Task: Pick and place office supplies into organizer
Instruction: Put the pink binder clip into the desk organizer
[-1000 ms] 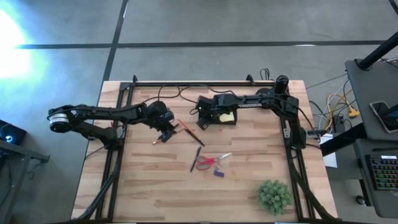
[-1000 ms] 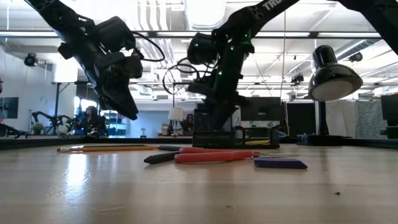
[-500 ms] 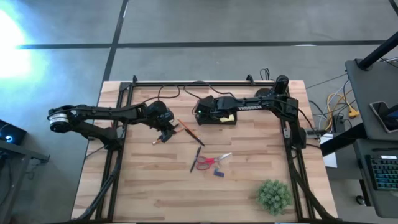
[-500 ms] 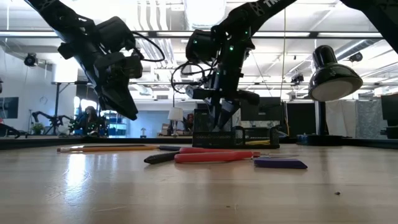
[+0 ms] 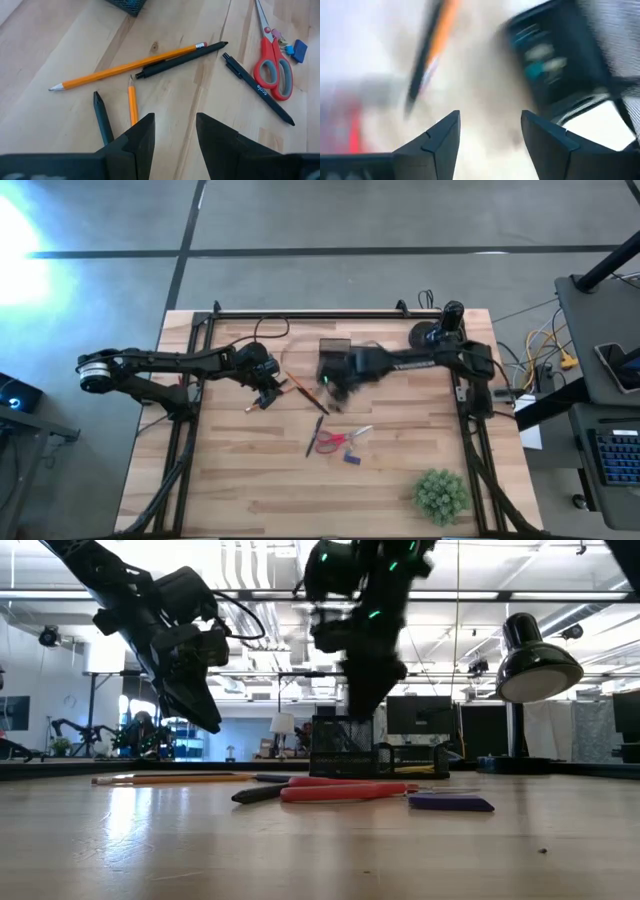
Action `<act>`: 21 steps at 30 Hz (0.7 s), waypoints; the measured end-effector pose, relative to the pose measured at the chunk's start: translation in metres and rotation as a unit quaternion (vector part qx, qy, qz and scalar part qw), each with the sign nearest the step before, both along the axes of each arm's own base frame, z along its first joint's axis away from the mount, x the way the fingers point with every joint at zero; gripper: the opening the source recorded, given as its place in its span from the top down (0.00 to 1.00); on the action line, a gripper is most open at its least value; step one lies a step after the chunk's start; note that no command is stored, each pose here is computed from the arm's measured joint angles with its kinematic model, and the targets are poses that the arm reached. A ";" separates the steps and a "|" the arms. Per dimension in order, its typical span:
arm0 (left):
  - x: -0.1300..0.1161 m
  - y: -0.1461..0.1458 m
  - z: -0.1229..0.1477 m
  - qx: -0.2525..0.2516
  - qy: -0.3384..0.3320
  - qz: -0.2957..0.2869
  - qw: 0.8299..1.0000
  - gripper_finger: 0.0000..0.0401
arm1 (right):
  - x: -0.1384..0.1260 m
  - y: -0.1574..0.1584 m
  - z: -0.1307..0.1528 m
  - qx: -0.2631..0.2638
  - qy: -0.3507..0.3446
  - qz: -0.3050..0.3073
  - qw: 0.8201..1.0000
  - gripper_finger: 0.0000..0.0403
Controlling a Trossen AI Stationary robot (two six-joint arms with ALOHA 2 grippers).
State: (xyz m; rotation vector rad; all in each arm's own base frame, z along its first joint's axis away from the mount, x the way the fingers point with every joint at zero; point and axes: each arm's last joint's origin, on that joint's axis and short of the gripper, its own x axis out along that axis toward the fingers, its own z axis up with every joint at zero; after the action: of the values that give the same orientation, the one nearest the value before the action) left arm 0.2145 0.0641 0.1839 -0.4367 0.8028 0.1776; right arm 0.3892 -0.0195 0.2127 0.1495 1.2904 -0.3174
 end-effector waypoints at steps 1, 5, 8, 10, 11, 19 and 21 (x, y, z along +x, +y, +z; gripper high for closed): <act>0.000 0.000 0.000 0.000 0.000 0.000 1.000 0.68 | -0.005 0.013 0.000 0.000 0.024 0.062 0.998 0.50; 0.000 0.000 0.000 0.000 0.000 0.000 1.000 0.68 | -0.015 0.059 -0.001 0.030 0.061 0.209 0.976 0.50; 0.000 0.000 0.000 0.000 0.000 0.000 1.000 0.68 | -0.015 0.084 -0.005 0.051 0.051 0.182 0.981 0.51; 0.000 0.000 0.000 -0.001 -0.001 0.001 1.000 0.68 | -0.016 0.095 -0.013 0.060 0.059 0.121 0.989 0.52; 0.000 0.000 0.000 -0.002 0.000 0.002 1.000 0.68 | -0.018 0.100 -0.016 0.064 0.063 0.090 0.992 0.53; 0.000 0.000 -0.001 -0.002 0.001 0.001 1.000 0.68 | -0.031 0.127 -0.043 0.073 0.070 0.028 0.994 0.57; 0.000 0.000 -0.001 -0.001 0.001 0.001 1.000 0.68 | -0.032 0.128 -0.046 0.075 0.069 0.019 0.995 0.58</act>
State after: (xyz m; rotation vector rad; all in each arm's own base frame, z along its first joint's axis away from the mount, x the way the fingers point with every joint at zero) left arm 0.2142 0.0640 0.1833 -0.4393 0.8045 0.1787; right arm 0.3570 0.1084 0.1663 0.2330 1.4531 -0.2012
